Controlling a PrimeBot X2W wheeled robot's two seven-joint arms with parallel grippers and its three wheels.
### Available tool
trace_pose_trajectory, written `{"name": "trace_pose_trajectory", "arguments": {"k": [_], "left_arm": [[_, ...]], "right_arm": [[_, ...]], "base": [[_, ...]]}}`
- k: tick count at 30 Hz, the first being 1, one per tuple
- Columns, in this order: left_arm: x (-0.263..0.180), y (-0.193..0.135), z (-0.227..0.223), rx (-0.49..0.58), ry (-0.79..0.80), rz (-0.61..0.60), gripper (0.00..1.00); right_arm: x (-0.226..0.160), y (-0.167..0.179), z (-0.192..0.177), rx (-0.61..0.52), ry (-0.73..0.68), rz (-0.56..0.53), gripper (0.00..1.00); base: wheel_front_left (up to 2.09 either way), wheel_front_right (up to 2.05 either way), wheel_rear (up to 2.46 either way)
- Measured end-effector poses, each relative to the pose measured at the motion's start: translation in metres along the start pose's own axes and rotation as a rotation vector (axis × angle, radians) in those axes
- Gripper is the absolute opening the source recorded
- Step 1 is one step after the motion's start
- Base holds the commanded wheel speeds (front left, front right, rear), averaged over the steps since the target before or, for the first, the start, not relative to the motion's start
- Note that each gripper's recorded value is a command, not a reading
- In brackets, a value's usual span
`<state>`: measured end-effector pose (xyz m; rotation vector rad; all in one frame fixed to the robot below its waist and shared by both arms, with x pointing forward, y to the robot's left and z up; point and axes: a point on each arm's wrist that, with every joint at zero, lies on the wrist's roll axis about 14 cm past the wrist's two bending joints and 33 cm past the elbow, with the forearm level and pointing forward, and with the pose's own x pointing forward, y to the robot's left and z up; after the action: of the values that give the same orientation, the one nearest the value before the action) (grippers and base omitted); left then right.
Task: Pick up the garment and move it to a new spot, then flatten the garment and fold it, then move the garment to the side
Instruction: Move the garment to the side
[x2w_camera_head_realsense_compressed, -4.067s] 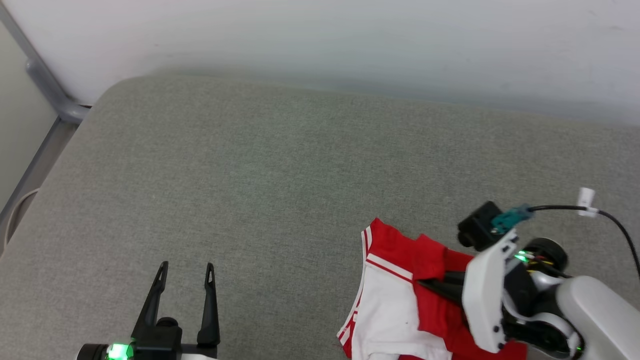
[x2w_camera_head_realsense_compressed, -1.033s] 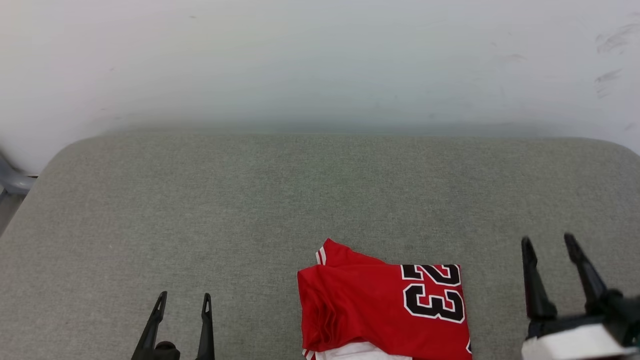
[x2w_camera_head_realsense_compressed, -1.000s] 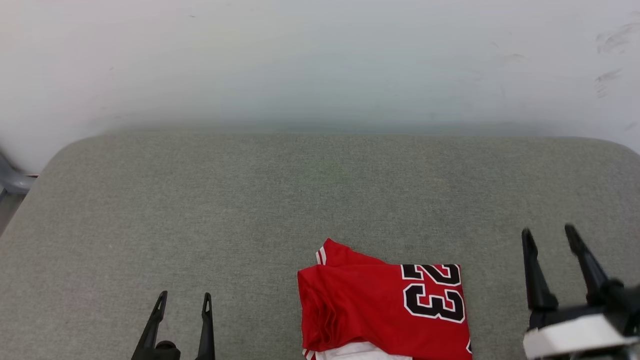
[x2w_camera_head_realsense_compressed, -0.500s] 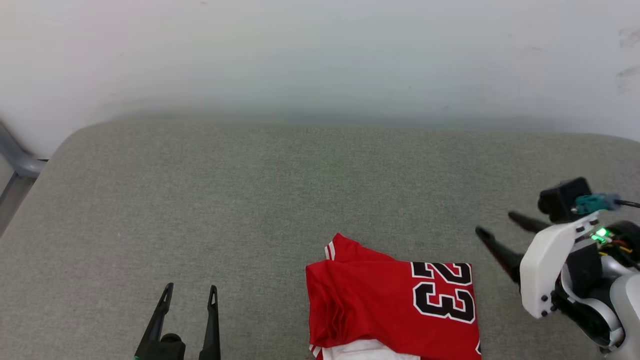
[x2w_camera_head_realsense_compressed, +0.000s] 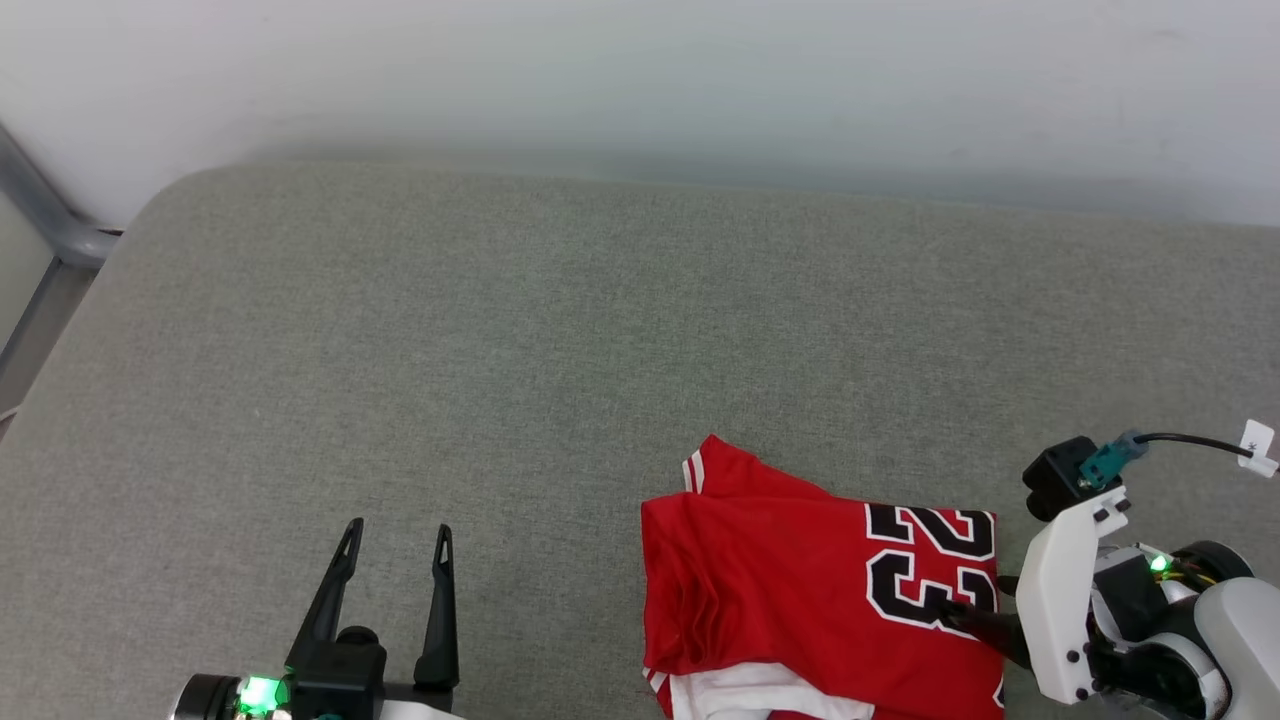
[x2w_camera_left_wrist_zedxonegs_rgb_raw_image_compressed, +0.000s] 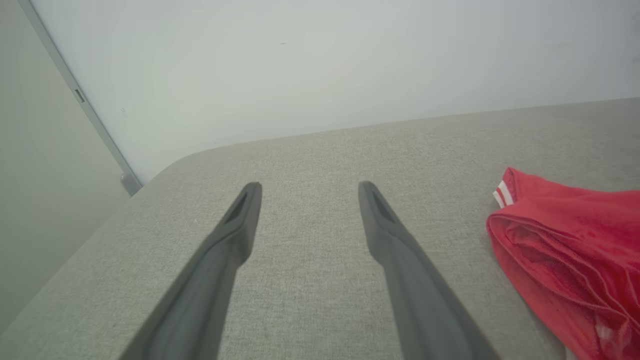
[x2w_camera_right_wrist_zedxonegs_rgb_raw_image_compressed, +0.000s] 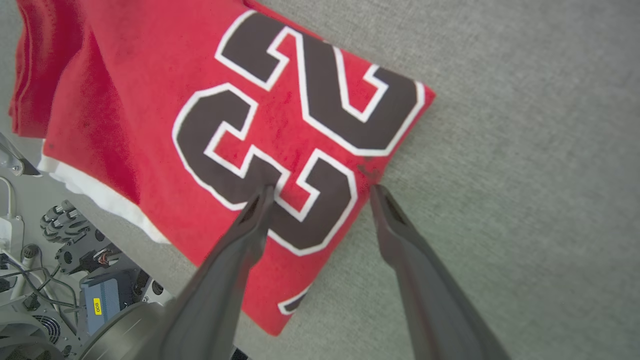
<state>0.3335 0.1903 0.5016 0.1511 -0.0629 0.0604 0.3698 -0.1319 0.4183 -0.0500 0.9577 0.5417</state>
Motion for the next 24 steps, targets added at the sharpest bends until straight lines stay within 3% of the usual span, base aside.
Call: {"name": "trace_pose_trajectory", "arguments": {"k": [9, 16, 17, 18, 24], "left_arm": [[0.01, 0.002, -0.01, 0.006, 0.03, 0.009, 1.0], [0.01, 0.003, -0.012, 0.008, 0.037, 0.01, 1.0], [0.01, 0.003, -0.012, 0.008, 0.037, 0.009, 1.0], [0.01, 0.003, -0.012, 0.009, 0.037, 0.009, 1.0], [0.01, 0.001, -0.01, 0.009, 0.031, 0.004, 1.0]], "right_arm": [[0.04, 0.004, -0.043, 0.048, 0.152, 0.04, 1.0], [0.048, 0.006, -0.049, 0.056, 0.143, 0.05, 1.0], [0.048, 0.006, -0.048, 0.054, 0.133, 0.05, 0.32], [0.048, 0.007, -0.048, 0.052, 0.124, 0.05, 0.0], [0.049, 0.014, -0.037, 0.03, 0.061, 0.071, 0.0]], "base": [[0.0, 0.0, 0.0], [0.0, 0.0, 0.0], [0.0, 0.0, 0.0], [0.0, 0.0, 0.0], [0.0, 0.0, 0.0]]}}
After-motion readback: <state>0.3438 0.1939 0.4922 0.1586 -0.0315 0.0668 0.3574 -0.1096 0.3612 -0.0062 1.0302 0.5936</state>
